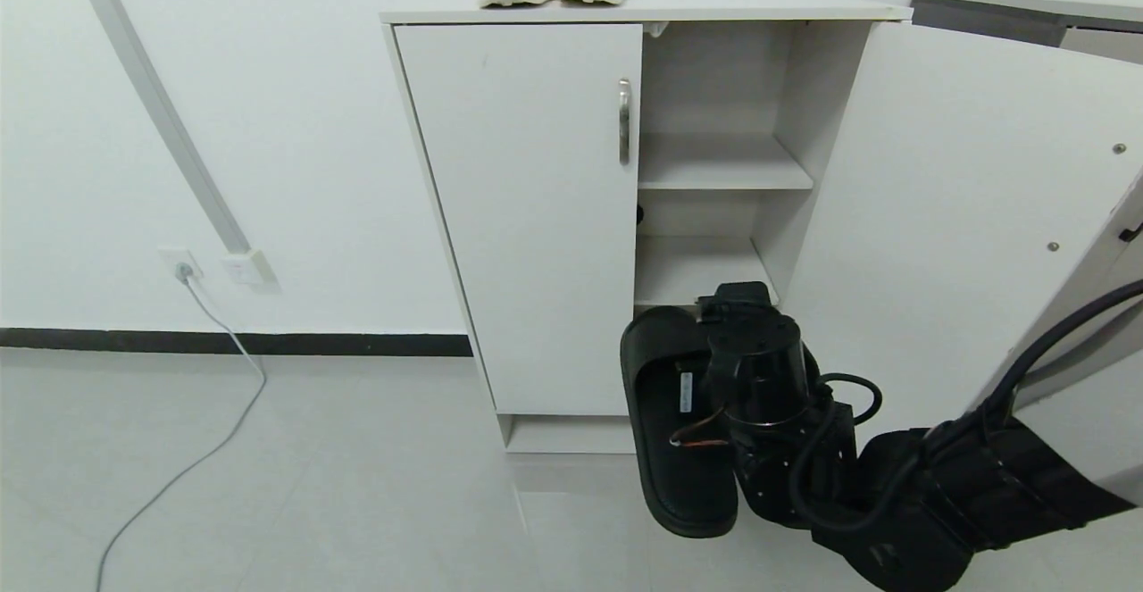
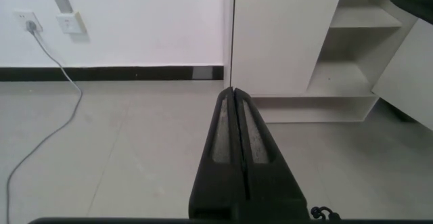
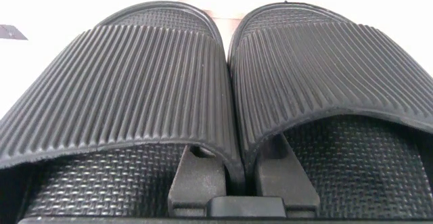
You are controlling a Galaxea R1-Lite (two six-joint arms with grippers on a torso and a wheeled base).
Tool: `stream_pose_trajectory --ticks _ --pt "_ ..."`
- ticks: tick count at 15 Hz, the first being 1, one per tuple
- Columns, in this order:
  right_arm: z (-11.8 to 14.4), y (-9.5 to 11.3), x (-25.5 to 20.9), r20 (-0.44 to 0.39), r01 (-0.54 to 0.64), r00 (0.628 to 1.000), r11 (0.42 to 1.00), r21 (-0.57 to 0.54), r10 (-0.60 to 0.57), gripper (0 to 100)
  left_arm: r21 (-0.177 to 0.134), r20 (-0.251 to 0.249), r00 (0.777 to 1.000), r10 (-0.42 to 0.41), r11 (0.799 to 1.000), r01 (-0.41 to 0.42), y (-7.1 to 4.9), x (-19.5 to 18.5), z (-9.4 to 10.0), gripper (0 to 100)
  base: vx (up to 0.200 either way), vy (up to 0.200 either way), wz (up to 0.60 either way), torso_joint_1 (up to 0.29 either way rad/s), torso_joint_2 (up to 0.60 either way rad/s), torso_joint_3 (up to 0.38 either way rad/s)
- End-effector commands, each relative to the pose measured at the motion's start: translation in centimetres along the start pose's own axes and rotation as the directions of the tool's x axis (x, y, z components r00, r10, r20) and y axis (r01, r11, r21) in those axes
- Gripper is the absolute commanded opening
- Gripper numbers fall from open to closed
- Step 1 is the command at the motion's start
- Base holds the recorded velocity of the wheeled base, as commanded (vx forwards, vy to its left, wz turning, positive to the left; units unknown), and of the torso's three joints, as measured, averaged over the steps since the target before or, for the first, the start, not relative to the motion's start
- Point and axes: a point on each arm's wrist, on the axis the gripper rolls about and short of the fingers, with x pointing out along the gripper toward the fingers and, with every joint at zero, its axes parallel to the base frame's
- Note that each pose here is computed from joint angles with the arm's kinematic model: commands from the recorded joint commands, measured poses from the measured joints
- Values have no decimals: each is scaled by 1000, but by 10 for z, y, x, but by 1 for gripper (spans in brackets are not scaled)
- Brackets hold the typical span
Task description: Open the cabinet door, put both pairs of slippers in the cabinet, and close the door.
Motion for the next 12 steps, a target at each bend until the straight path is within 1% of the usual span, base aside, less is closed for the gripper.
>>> stream_pose_trajectory --ticks 1,8,9,12 --pt "-4 3 2 -7 -2 1000 1000 -8 2 0 -1 -3 1000 2 1000 -2 0 0 0 0 0 0 0 0 0 0" --pt "-13 14 18 -11 4 1000 1000 -11 -4 0 -3 -3 1000 3 1000 -3 0 0 0 0 0 0 0 0 0 0" --pt "-17 13 24 -17 15 1000 1000 -16 -16 0 2 -3 1000 6 1000 -6 0 0 0 0 0 0 0 0 0 0" --pt "-24 15 32 -25 26 999 999 -23 -27 0 0 -3 1000 3 1000 -3 0 0 0 0 0 0 0 0 0 0"
